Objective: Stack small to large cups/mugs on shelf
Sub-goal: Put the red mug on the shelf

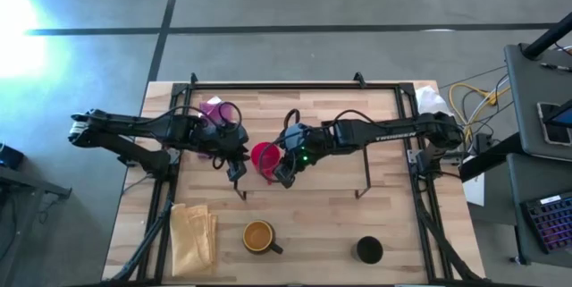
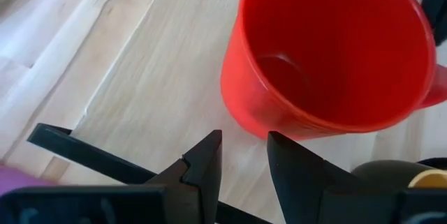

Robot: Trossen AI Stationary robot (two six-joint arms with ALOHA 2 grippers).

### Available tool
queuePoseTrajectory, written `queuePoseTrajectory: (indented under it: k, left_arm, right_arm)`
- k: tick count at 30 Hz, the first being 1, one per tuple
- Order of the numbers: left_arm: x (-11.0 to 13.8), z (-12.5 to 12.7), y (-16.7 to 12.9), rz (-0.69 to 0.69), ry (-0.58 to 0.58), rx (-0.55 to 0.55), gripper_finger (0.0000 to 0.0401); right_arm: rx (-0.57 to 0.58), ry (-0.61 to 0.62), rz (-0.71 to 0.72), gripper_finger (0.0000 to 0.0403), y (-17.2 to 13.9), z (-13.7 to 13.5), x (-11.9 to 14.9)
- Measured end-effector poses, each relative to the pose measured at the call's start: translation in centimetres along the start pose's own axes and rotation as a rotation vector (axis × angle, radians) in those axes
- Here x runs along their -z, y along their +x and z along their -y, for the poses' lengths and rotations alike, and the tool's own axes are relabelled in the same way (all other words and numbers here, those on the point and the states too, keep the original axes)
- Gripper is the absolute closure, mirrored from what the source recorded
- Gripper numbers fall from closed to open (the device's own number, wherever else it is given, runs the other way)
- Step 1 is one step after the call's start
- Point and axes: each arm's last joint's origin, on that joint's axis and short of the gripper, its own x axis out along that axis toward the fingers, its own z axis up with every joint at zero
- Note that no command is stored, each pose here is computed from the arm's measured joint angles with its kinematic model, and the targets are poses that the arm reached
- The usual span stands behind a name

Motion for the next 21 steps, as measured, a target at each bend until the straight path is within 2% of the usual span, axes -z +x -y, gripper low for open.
queuePoseTrajectory:
  k: [14, 21]
  left_arm:
    - [-0.24, 0.02, 0.03, 0.035, -0.003, -0.017, 0.03]
    - [-0.23, -0.06, 0.05, 0.04, 0.032, -0.042, 0.03]
  right_arm:
    - [-0.029, 0.0, 0.029, 0.0394, 0.1, -0.27, -0.26]
    - [-0.065, -0.008, 0.057, 0.0394, 0.15, -0.87, -0.27]
